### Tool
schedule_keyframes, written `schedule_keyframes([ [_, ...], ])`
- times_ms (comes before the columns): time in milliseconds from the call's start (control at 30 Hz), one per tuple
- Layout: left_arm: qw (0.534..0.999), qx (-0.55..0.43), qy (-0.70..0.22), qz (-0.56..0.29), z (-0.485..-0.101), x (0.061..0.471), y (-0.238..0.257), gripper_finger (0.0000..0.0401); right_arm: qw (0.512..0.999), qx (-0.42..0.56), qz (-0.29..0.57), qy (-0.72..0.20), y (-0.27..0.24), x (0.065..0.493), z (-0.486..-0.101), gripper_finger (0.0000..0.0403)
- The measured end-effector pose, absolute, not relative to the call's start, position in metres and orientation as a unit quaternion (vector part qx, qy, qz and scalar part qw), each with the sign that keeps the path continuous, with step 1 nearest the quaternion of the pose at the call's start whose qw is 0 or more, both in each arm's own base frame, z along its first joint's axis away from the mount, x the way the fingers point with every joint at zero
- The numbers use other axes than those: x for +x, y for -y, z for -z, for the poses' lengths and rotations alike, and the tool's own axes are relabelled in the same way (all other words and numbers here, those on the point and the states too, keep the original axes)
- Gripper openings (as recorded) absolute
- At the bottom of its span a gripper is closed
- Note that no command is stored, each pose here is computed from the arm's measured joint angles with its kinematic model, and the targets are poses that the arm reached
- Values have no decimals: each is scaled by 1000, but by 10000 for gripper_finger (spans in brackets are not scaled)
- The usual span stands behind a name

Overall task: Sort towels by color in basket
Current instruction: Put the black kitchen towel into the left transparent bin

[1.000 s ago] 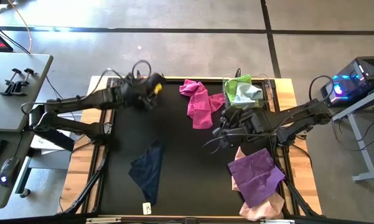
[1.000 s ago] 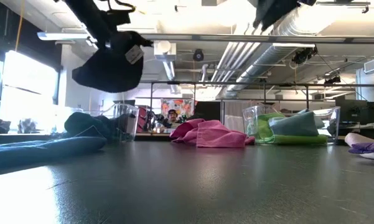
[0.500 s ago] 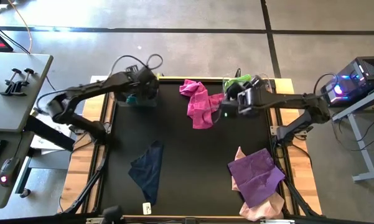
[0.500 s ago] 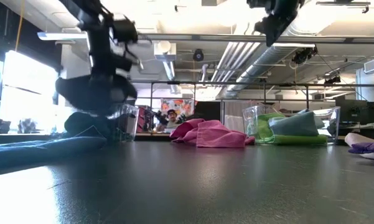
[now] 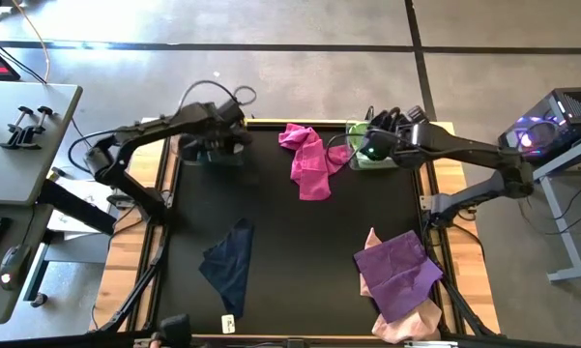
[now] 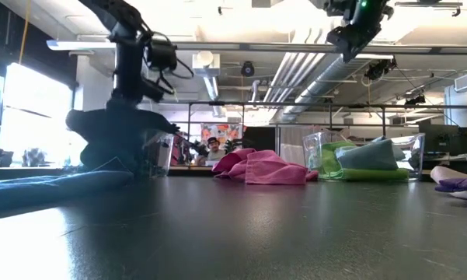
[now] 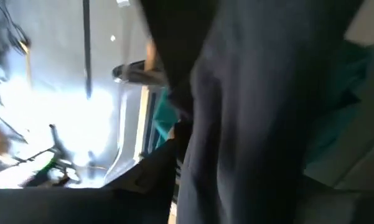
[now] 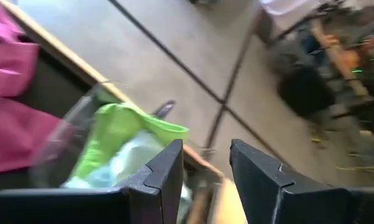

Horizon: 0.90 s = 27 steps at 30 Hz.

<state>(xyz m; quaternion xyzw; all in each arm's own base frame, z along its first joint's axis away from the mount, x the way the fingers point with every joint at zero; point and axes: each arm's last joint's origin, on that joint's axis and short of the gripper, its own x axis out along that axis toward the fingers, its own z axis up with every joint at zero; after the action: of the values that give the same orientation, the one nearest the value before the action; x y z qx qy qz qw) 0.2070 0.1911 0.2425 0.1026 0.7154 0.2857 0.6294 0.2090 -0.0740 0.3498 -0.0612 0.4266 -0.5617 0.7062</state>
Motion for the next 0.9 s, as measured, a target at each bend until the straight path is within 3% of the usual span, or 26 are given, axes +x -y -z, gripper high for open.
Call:
schedule_keyframes([
  [167,668,-42,-644,-370,-282,200,-196,162,755,-43,505,-415,75,208,-338,128],
  [300,691,-157,-606,-363,-284,192,-201,148,785,-41,461,-412,76,212,-327,128],
  [500,673,-169,-598,-401,-250,180,-223,102,820,-22,416,-393,79,220,-325,128],
  [900,636,-193,-630,-400,-171,157,-262,33,831,-31,397,-388,79,223,-326,128],
])
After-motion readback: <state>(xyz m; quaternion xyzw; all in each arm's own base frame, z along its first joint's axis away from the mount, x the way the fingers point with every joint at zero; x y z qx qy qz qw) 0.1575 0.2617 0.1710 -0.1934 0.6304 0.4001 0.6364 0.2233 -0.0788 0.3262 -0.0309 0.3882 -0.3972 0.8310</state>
